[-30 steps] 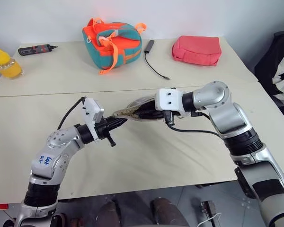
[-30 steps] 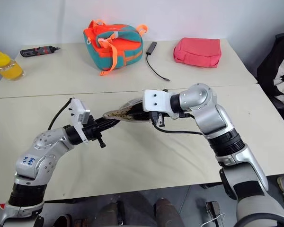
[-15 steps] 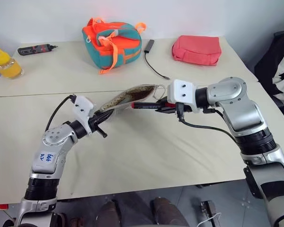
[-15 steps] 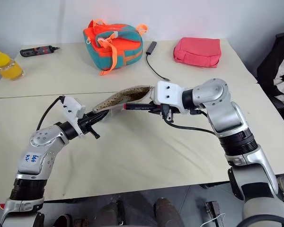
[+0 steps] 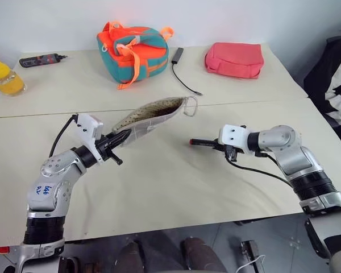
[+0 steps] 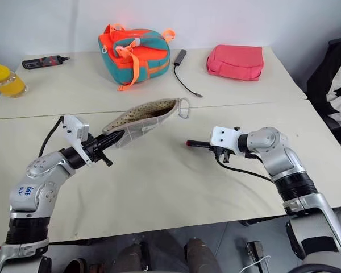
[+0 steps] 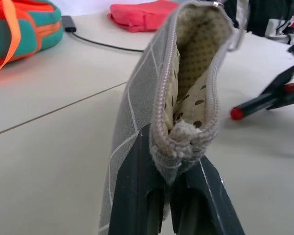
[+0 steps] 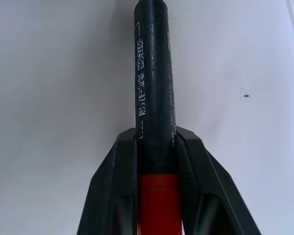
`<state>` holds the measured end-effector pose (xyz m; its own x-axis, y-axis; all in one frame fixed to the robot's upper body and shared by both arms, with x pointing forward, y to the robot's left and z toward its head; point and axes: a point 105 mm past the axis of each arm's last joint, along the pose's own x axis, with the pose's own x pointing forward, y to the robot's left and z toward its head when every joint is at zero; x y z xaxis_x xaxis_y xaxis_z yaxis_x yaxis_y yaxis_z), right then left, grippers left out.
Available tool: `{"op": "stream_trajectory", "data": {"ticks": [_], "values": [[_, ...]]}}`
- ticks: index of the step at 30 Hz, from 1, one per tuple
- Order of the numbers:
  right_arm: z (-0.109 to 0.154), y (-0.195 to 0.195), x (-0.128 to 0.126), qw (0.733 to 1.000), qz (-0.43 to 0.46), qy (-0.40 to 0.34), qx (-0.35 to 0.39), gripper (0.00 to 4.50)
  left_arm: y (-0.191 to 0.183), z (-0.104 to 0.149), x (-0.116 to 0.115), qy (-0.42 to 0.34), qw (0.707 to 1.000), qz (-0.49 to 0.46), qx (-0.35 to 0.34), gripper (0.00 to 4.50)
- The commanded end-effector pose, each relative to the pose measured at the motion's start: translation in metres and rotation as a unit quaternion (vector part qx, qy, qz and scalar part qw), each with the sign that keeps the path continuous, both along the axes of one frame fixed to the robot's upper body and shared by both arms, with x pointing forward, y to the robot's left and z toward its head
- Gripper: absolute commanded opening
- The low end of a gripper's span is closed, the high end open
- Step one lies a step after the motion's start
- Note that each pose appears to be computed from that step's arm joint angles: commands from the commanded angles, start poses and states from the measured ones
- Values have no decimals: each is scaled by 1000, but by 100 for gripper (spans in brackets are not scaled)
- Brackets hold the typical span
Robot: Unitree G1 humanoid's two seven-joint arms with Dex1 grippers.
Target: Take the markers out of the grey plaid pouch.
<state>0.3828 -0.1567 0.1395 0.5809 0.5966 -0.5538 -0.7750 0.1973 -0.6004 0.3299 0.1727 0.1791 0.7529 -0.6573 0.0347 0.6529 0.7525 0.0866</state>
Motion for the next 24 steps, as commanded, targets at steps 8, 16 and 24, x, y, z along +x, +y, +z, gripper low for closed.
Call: {"op": "stream_trajectory", "data": {"ticks": [8, 16, 24], "values": [[25, 10, -10, 997, 22, 22, 66, 323, -11, 13, -10, -22, 999, -30, -2, 0], [119, 75, -52, 957, 159, 19, 243, 323, -18, 15, -14, -9, 998, -60, -11, 0], [141, 110, -64, 943, 207, 0, 259, 80, -40, 17, -33, 34, 991, -132, 6, 0]]}}
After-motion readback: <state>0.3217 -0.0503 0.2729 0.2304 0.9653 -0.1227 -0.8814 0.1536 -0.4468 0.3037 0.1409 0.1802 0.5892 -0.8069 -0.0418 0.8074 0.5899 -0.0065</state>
